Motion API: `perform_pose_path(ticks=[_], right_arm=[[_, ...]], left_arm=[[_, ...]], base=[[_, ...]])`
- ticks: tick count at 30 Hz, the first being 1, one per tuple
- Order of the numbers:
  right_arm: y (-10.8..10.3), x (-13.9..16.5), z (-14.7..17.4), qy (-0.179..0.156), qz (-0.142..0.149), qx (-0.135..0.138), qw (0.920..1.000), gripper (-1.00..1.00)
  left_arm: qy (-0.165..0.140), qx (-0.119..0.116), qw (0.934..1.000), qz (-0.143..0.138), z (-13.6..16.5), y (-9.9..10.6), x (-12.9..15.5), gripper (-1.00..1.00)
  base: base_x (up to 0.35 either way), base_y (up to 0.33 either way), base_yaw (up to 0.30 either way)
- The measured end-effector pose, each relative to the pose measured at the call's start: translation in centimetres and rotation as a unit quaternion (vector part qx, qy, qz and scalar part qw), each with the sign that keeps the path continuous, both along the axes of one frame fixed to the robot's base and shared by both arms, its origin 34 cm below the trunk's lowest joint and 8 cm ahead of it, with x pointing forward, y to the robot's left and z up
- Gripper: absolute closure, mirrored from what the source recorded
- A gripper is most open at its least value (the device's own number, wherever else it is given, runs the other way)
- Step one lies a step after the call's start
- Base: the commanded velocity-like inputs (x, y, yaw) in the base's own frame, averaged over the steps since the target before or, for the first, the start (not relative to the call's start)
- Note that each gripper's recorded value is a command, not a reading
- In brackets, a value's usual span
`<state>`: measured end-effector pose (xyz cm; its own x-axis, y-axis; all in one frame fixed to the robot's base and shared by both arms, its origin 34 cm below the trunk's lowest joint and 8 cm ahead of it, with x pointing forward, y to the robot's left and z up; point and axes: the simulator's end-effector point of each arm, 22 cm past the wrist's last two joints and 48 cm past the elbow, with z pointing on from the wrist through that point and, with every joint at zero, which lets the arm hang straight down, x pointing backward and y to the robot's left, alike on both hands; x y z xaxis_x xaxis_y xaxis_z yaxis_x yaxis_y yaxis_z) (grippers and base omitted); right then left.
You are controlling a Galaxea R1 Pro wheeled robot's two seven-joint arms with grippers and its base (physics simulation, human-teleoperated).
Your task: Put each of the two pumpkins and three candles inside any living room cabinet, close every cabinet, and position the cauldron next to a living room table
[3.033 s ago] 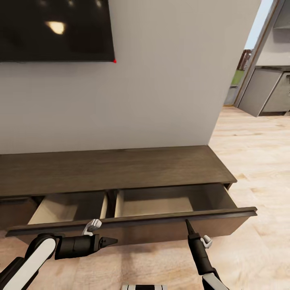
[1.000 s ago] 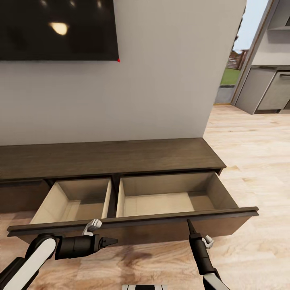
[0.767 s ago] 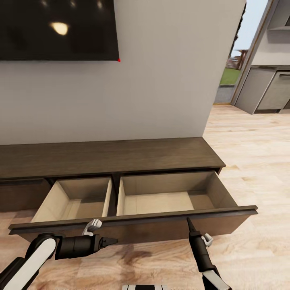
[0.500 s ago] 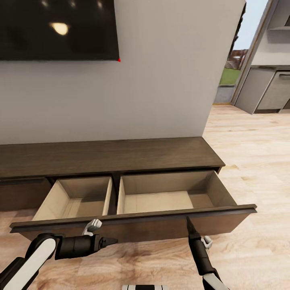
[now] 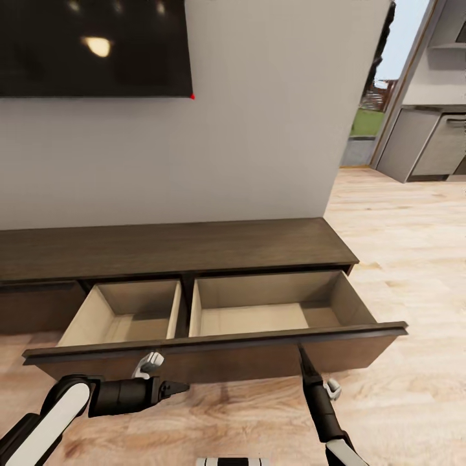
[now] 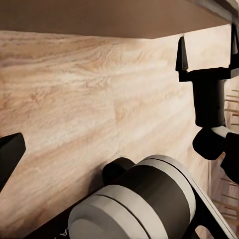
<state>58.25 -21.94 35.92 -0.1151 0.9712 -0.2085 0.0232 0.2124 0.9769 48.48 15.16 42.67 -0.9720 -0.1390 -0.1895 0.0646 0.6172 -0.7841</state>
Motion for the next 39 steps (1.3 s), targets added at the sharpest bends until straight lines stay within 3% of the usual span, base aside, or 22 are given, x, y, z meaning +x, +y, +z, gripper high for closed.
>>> perform_pose_path(ticks=[10, 15, 18, 21, 23, 26, 34, 39], right_arm=[[-0.1, 0.0, -0.1, 0.003, 0.000, -0.001, 1.0000, -1.00], [-0.2, -0.1, -1.6, 0.037, 0.003, 0.001, 0.9993, -1.00], [1.9, -0.8, -3.0, 0.072, 0.053, 0.015, 0.9959, -1.00], [3.5, -1.5, -3.5, 0.086, 0.102, 0.021, 0.9908, -1.00], [3.7, -2.3, -4.1, 0.102, 0.142, 0.021, 0.9844, -1.00], [2.9, -4.6, -6.3, 0.142, 0.165, 0.018, 0.9758, -1.00], [1.3, -8.7, -9.1, 0.212, 0.159, 0.018, 0.9642, -1.00], [0.8, -9.6, -8.9, 0.228, 0.152, 0.018, 0.9614, -1.00]], left_arm=[[0.000, 0.000, 1.0000, 0.000, 0.0, 0.0, 0.0, -1.00], [-0.001, 0.001, 1.0000, 0.002, 0.0, 0.2, 0.1, -1.00], [-0.002, 0.005, 1.0000, 0.004, -0.1, 0.5, 0.2, -1.00], [-0.002, 0.007, 1.0000, 0.004, -0.2, 0.6, 0.3, -1.00], [-0.003, 0.009, 0.9999, 0.004, -0.2, 0.7, 0.3, -1.00], [-0.004, 0.011, 0.9999, 0.006, -0.2, 0.8, 0.5, -1.00], [-0.008, 0.026, 0.9996, 0.007, 0.6, 1.3, 1.0, -1.00], [-0.008, 0.068, 0.9976, 0.011, 0.5, 2.6, 1.5, -1.00]], base=[[-0.227, 0.000, 0.000], [-0.242, 0.000, 0.000], [-0.264, 0.000, 0.000], [-0.267, 0.000, 0.000], [-0.249, 0.000, 0.000], [-0.098, 0.000, 0.000], [-0.011, 0.000, 0.000], [0.000, 0.000, 0.000]])
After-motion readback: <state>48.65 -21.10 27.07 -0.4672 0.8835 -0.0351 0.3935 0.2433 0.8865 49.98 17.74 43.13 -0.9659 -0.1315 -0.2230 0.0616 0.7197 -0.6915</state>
